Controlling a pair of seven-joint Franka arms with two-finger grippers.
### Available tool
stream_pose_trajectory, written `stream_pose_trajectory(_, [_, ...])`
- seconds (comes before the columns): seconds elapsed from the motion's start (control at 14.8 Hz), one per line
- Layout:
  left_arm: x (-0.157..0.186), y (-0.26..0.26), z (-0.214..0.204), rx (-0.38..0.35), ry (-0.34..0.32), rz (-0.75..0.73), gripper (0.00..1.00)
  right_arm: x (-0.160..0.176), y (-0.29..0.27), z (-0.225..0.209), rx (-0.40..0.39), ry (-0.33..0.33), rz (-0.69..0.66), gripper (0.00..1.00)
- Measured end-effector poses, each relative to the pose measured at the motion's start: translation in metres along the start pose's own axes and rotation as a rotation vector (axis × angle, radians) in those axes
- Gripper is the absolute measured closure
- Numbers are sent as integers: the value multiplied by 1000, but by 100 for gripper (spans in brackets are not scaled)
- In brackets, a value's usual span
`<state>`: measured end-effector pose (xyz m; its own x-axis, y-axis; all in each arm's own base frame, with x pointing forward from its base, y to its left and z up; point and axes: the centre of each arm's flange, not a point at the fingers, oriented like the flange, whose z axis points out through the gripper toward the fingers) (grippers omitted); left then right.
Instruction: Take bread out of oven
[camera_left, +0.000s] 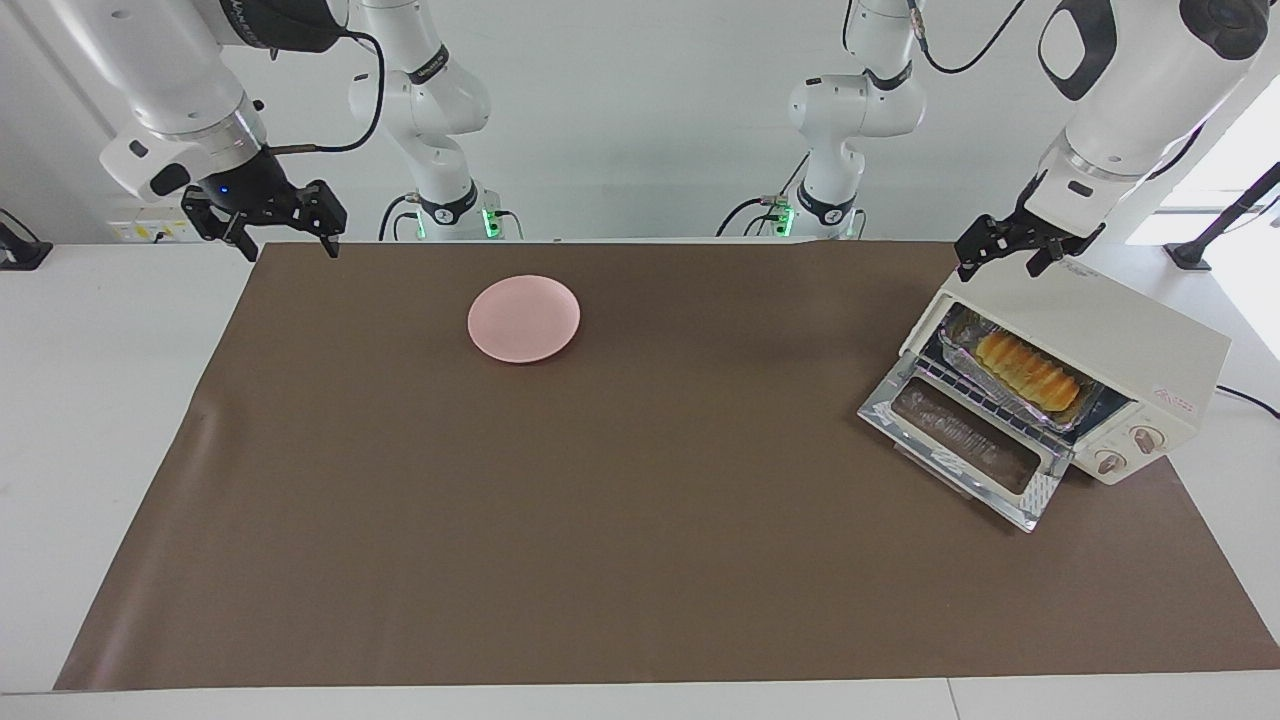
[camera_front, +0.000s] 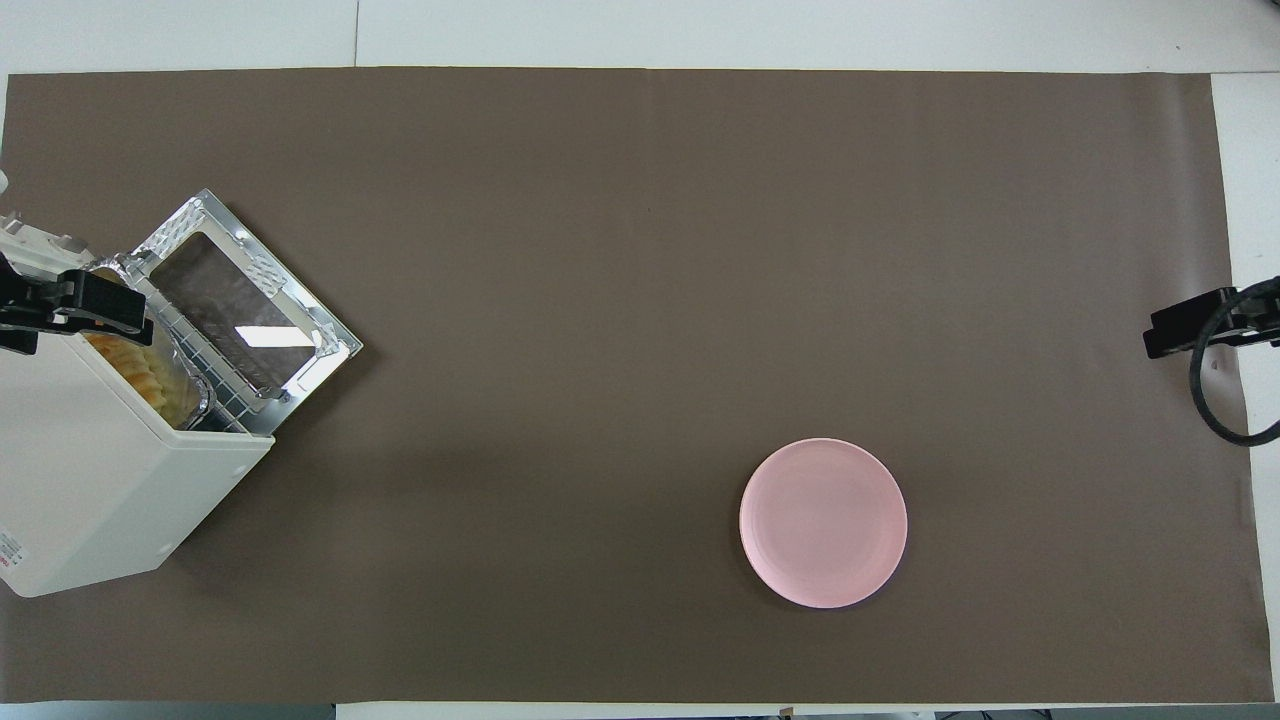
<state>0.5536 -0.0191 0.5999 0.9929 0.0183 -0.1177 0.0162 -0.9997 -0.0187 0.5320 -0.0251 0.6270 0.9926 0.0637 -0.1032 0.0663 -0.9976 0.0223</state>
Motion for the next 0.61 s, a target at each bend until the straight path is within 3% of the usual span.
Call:
stream_pose_trajectory(0.2, [54,1,18,37,-35,-126,0,0,0,0,0,0,0,0])
stream_pose_trajectory(0.41, [109,2,63,100,-44,-228,0,0,0,0,0,0,0,0])
stream_pose_trajectory(0.61, [131,-14,95,169,-42,-349,0,0,0,0,0,0,-1,0])
